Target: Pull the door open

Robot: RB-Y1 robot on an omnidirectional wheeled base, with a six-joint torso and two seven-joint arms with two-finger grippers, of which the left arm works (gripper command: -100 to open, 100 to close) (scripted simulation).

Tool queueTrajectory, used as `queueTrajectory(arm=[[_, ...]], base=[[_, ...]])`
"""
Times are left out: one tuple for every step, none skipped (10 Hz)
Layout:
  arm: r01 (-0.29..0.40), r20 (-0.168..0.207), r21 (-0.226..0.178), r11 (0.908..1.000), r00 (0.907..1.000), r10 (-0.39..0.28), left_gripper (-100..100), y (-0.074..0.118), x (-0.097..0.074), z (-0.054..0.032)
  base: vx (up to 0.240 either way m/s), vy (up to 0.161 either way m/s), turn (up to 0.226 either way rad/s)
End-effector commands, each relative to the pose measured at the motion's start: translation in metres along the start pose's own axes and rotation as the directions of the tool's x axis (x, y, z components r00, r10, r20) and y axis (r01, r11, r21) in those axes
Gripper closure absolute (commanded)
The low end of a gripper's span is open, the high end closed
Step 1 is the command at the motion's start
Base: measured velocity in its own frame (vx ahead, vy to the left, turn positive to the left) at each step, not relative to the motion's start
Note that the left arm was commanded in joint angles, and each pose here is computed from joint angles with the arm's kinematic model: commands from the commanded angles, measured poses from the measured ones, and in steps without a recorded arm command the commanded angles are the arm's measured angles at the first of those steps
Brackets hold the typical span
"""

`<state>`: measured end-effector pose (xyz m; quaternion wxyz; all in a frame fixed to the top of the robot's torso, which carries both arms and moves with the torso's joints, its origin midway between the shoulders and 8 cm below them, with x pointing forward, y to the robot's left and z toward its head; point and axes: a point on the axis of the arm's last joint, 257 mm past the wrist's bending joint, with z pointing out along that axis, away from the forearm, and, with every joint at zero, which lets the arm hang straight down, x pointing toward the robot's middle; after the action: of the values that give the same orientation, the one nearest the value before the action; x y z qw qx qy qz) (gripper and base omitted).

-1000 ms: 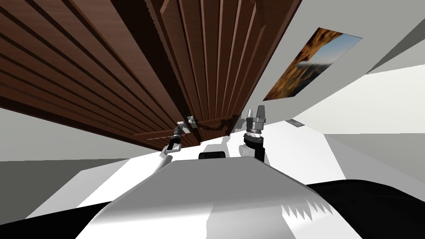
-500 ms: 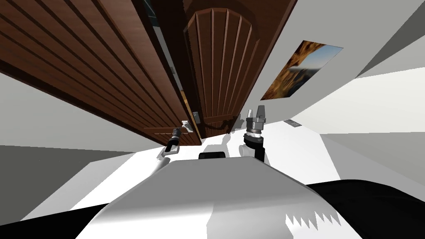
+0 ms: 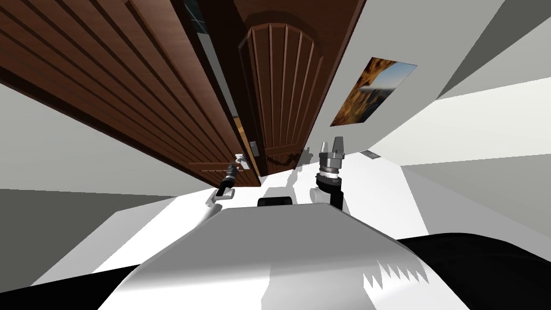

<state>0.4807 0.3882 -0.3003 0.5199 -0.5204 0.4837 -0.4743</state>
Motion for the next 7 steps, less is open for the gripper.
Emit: queueTrajectory(arm=[[0.006, -0.023, 0.006, 1.0000, 0.9997, -0.006, -100, -0.0027, 0.0083, -0.0012], [0.009, -0.035, 0.009, 0.9999, 0.9993, -0.008, -100, -0.0040, 0.0137, -0.0014], [0.006, -0.027, 0.006, 1.0000, 0.9996, -0.006, -100, -0.0017, 0.0107, -0.0007], [0.008, -0.023, 0.010, 0.9999, 0.9997, -0.007, -100, -0.0025, 0.0103, 0.0021], [0.008, -0.022, 0.010, 0.9999, 0.9997, -0.008, -100, -0.0027, 0.0100, 0.0029], [0.008, -0.019, 0.012, 0.9999, 0.9998, -0.008, -100, -0.0032, 0.0093, 0.0045], [0.008, -0.016, 0.013, 0.9999, 0.9998, -0.008, -100, -0.0037, 0.0088, 0.0060]], base=[[-0.201, 0.008, -0.049], [-0.201, -0.026, -0.054], [-0.086, -0.018, -0.010], [0.092, 0.021, -0.029], [0.157, 0.029, -0.039], [0.179, 0.027, -0.027], [0.187, 0.023, -0.025]])
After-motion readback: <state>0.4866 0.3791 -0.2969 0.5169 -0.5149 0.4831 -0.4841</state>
